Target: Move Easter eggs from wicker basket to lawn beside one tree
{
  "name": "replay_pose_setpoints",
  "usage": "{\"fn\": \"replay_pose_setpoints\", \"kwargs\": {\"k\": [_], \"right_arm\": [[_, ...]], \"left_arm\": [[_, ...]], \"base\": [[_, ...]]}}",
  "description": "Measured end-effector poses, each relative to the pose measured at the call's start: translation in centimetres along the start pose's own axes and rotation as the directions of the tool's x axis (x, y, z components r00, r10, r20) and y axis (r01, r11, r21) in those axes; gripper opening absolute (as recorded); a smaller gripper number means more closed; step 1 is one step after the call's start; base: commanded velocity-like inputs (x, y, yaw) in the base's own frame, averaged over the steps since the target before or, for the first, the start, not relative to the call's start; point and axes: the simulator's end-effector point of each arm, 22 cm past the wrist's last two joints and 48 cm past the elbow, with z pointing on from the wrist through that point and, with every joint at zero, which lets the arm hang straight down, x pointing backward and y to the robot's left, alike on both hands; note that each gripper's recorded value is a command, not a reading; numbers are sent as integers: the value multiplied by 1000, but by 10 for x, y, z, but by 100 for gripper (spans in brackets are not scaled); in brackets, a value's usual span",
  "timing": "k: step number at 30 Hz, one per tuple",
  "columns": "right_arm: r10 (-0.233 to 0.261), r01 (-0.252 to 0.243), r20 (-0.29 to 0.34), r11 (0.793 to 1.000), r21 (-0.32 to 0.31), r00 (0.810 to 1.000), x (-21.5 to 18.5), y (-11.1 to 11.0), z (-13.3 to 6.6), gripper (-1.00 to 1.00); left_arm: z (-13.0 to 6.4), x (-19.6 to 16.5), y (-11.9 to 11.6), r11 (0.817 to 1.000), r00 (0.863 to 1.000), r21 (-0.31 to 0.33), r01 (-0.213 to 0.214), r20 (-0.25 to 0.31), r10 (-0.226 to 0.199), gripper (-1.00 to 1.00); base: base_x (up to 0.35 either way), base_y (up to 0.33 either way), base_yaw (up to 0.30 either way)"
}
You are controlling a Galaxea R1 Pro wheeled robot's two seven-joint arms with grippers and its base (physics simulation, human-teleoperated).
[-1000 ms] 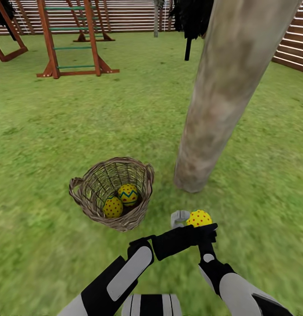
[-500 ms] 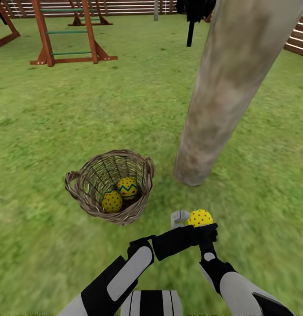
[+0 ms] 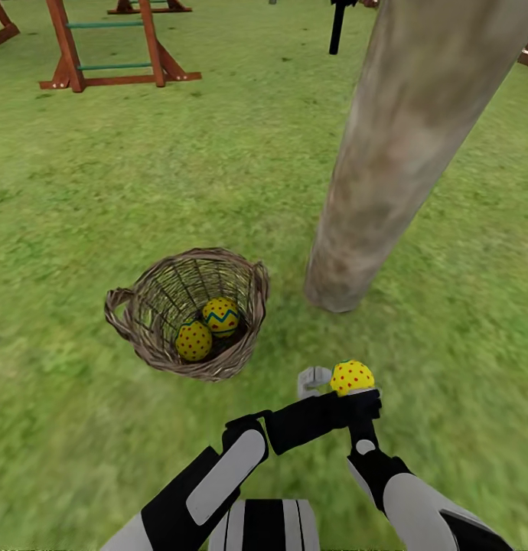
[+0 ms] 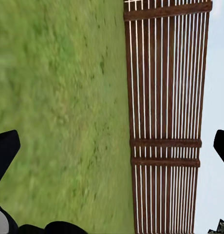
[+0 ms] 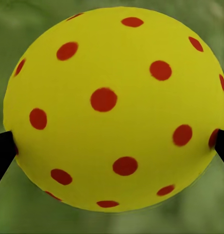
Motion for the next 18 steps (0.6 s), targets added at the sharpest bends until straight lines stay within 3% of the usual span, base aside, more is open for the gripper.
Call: {"fn": "replay_pose_setpoints", "kwargs": {"k": [8, 16, 18], "right_arm": [[29, -29, 52, 1000, 2, 998, -1, 2, 5, -100], [-6, 7, 47, 1000, -2, 999, -6, 2, 8, -100], [17, -17, 57, 1000, -8, 998, -4, 5, 5, -100]], "left_arm": [[2, 4, 15, 999, 999, -8, 31, -5, -31, 100], [2, 5, 15, 999, 999, -6, 33, -5, -33, 100], [2, 5, 15, 999, 999, -6, 33, -5, -33, 100]], "base": [[0, 0, 0], [0, 0, 0], [0, 0, 0]]}}
